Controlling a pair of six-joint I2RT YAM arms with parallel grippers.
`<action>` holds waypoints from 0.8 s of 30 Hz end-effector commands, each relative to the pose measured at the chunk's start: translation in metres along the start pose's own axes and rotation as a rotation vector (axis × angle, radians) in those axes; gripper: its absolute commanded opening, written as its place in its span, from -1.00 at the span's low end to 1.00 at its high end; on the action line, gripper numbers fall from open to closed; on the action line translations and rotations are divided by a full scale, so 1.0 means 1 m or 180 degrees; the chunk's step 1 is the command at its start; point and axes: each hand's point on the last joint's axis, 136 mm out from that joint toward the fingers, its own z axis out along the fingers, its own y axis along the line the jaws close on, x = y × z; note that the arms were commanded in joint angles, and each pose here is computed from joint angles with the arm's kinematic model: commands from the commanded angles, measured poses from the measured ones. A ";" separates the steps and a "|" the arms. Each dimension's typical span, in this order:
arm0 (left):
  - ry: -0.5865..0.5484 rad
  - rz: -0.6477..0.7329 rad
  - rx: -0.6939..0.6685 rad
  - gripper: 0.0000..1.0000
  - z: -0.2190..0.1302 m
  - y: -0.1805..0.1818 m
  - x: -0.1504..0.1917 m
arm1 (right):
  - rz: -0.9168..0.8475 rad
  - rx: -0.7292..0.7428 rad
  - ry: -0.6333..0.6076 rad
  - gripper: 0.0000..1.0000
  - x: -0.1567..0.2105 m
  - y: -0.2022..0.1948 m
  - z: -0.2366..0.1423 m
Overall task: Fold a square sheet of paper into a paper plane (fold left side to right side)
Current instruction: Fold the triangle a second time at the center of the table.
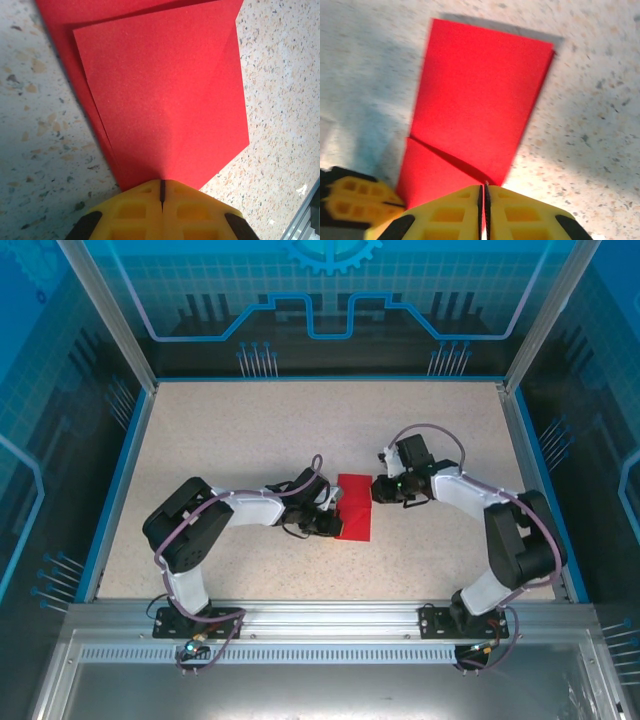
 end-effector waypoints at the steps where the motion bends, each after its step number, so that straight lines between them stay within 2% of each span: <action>1: 0.0339 -0.0243 -0.0325 -1.00 0.004 0.028 0.036 | 0.0000 -0.0289 0.0188 -0.75 0.024 0.024 0.008; 7: 0.0292 -0.0214 -0.0253 -1.00 0.000 0.019 0.030 | 0.0143 -0.0546 0.0447 -0.75 0.040 0.042 0.041; 10: 0.0258 -0.0183 -0.0214 -1.00 -0.003 0.014 0.025 | 0.0258 -0.0412 0.0654 -0.75 0.052 0.031 0.053; 11: 0.0241 -0.0161 -0.0196 -1.00 -0.005 0.010 0.022 | 0.0262 -0.0364 0.0652 -0.75 0.046 0.030 0.054; 18: 0.0116 -0.0042 0.0078 -0.93 -0.029 -0.024 0.007 | 0.0309 0.0067 0.0881 -0.75 0.063 0.002 0.061; 24: 0.0201 -0.0047 0.0215 -0.87 -0.039 -0.035 0.013 | 0.0314 0.0062 0.0876 -0.75 0.063 0.003 0.060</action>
